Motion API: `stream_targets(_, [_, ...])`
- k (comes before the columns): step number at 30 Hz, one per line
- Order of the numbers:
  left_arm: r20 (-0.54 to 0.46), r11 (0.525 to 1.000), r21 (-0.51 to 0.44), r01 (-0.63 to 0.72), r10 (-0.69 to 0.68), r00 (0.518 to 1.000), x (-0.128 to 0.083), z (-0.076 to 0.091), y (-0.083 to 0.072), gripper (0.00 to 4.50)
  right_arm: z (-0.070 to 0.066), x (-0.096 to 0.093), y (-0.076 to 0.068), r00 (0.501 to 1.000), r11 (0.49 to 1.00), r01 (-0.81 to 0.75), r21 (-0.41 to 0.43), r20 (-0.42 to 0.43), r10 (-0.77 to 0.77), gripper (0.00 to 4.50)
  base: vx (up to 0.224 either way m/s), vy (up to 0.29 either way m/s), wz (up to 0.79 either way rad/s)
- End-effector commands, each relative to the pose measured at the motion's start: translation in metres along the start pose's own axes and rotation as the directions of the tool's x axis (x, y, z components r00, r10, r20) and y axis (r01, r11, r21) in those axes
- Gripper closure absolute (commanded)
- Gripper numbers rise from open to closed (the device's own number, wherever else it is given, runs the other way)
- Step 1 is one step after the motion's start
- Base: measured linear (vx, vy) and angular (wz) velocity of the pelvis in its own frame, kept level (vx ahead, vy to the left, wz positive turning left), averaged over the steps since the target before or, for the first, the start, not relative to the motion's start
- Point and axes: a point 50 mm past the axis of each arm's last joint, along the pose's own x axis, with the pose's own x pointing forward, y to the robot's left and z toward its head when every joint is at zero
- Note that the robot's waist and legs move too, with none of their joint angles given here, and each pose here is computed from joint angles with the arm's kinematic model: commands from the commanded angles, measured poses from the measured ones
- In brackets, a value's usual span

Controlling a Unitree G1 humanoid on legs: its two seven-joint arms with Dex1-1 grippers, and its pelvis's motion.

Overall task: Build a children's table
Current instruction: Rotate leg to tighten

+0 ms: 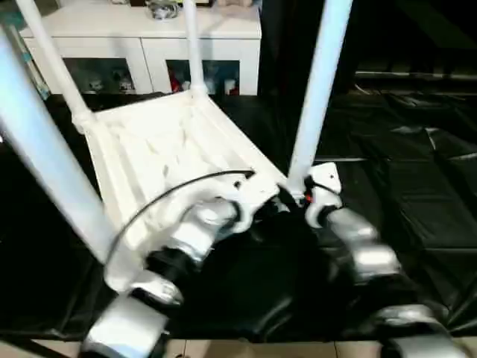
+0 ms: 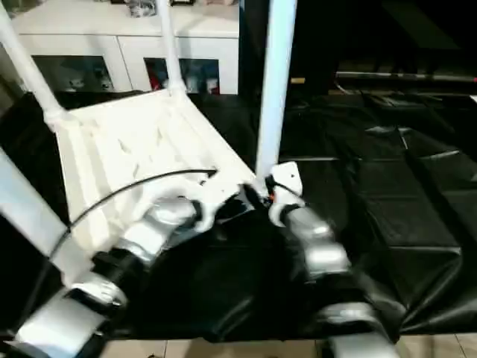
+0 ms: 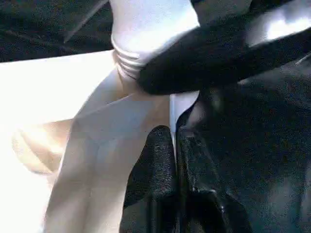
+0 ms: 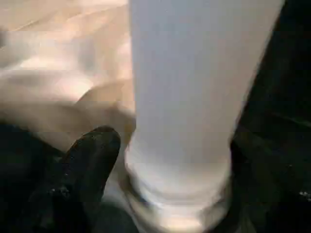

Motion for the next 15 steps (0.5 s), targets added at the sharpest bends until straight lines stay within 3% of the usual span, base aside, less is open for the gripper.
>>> stream_targets(1, [-0.025,0.999,0.013,0.044,-0.044,0.999,-0.002,-0.007,-0.001,4.50,0.011,0.002,0.014,0.988,0.988,-0.150,-0.042,0.027,0.151,0.77,0.000,0.000,0.00])
stream_targets(5, [-0.013,0.982,0.054,0.182,-0.181,0.983,-0.027,-0.013,0.011,4.50,0.014,-0.024,0.004,0.944,0.937,-0.329,-0.119,-0.031,0.328,0.77,0.000,0.000,0.00])
stream_targets(9, [0.022,0.947,0.036,0.318,-0.319,0.947,-0.040,-0.013,0.008,4.50,0.016,-0.030,0.001,0.926,0.919,-0.377,-0.120,-0.049,0.373,0.77,0.000,0.000,0.00])
stream_targets(15, [0.027,0.932,0.035,0.362,-0.363,0.932,-0.044,-0.014,0.007,4.50,0.015,-0.030,0.008,0.898,0.892,-0.441,-0.101,-0.042,0.439,0.77,0.000,0.000,0.00])
